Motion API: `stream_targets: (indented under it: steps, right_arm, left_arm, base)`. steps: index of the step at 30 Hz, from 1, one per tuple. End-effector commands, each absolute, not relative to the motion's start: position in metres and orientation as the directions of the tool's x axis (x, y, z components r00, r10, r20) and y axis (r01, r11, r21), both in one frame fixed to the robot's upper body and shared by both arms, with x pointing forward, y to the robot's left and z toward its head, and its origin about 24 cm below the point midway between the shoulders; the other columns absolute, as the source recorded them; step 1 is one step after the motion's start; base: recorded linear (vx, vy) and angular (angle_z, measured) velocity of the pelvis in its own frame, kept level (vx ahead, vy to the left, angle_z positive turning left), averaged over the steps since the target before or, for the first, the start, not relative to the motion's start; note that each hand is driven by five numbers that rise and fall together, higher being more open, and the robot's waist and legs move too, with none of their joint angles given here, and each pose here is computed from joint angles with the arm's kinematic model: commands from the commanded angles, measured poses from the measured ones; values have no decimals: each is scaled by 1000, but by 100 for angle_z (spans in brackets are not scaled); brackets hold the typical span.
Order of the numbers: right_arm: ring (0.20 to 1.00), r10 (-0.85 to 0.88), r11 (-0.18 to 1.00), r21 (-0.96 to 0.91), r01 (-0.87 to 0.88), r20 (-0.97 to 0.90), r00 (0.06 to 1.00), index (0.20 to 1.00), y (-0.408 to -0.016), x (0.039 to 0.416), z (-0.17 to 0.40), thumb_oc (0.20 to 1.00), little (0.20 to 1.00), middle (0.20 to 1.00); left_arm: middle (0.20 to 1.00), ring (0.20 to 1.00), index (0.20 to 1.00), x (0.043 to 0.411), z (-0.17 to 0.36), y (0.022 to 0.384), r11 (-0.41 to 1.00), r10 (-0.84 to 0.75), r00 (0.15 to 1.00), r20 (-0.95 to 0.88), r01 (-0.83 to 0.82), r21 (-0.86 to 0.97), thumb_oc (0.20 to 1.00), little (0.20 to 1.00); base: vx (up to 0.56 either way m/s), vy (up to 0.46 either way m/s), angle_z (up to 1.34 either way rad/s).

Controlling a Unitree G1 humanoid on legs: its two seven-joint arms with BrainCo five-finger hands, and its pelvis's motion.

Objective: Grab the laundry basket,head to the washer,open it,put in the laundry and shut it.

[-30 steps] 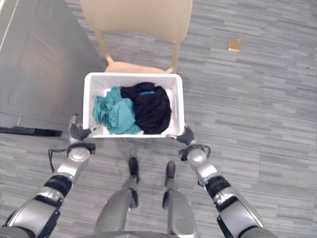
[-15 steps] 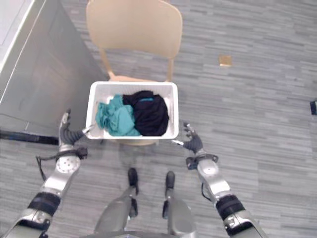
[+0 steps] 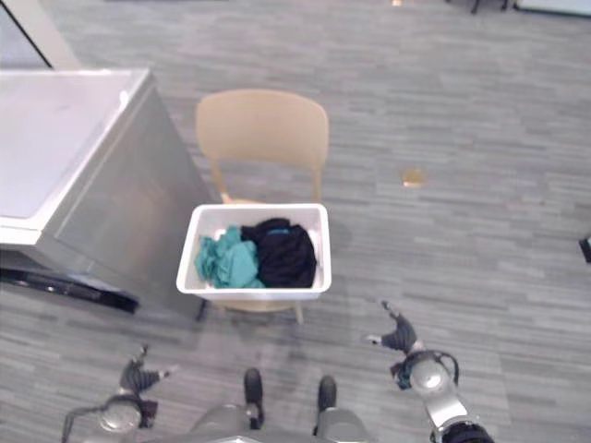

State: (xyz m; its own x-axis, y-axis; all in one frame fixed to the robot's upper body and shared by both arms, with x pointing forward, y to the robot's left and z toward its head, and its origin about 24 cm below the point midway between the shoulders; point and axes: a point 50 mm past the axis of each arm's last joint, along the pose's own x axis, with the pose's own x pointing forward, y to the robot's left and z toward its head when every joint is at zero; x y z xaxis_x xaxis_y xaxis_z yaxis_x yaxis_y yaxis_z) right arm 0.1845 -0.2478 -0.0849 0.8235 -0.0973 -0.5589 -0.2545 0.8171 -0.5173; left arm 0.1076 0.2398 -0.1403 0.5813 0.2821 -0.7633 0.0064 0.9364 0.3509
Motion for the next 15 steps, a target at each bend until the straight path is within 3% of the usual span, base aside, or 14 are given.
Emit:
stream_targets:
  steps: [1, 8, 15]
  right_arm:
    - [1000, -55, 823, -526, -216, -452, 890, 1000, -234, 205, -69, 1000, 1000, 1000]
    - [1000, -96, 837, -510, -199, -495, 864, 1000, -237, 200, -79, 1000, 1000, 1000]
    - [1000, -173, 879, -455, -141, -580, 796, 1000, -244, 180, -98, 1000, 1000, 1000]
  left_arm:
    - [1000, 1000, 1000, 145, -120, 251, 911, 299, 693, -657, -1, 413, 1000, 1000]
    - [1000, 1000, 1000, 155, -118, 241, 910, 262, 727, -635, 34, 414, 1000, 1000]
    - [1000, 1000, 1000, 167, -117, 226, 915, 215, 752, -623, 68, 398, 1000, 1000]
  base:
    - [-212, -58, 28]
    - [-126, 108, 53]
    - [132, 408, 65]
